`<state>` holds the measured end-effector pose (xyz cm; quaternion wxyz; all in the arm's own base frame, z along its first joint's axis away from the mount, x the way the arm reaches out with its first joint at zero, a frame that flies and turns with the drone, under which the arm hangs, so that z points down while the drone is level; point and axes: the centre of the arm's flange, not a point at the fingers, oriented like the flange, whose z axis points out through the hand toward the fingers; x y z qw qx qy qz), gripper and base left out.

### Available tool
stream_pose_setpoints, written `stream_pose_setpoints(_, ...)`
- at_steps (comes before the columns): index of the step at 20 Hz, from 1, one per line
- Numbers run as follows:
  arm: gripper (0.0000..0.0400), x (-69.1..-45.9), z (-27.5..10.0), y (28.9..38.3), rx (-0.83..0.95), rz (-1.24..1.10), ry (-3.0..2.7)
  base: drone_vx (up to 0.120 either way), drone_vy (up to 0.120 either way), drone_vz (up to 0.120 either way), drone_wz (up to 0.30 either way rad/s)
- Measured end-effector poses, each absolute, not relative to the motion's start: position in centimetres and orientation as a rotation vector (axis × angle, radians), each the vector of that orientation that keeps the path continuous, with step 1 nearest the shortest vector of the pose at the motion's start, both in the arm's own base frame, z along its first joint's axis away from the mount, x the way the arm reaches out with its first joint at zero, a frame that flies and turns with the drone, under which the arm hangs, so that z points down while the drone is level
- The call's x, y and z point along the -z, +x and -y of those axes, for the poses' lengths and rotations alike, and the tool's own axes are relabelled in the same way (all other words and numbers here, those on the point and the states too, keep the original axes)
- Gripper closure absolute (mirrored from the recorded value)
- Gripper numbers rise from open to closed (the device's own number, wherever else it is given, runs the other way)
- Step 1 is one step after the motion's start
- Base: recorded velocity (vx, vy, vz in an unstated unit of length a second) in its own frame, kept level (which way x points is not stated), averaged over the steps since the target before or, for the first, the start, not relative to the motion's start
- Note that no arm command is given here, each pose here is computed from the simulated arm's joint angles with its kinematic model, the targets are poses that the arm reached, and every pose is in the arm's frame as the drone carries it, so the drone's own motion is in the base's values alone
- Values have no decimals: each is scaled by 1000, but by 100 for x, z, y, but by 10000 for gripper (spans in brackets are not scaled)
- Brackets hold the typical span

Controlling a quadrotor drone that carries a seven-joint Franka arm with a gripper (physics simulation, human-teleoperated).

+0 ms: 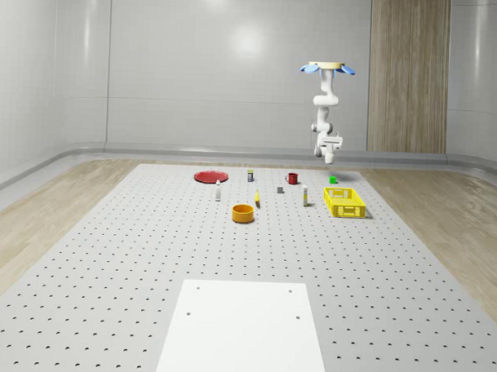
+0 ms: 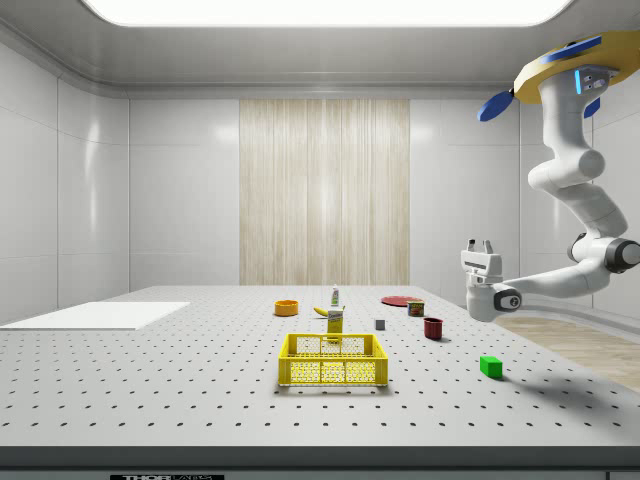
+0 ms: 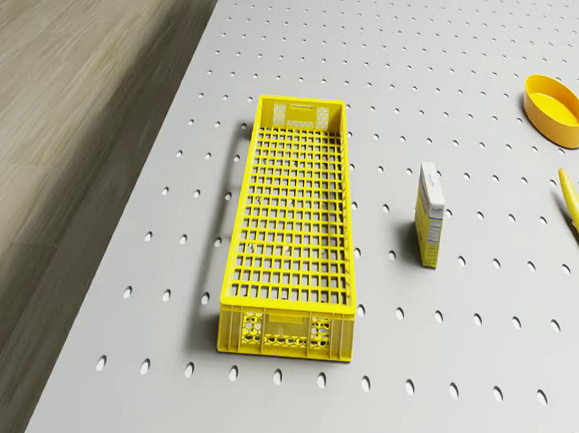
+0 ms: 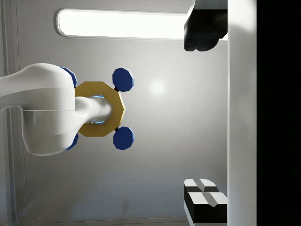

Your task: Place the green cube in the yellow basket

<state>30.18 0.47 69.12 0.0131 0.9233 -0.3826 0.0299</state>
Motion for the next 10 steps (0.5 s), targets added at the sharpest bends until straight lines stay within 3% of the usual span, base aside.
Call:
stream_pose_setpoints(6,0,-6904,-129,3014,-145,1163,2805,0,0,-7,0)
stream_pose_setpoints(10,0,-6880,-251,3012,-214,1119,2696,0,0,-90,0)
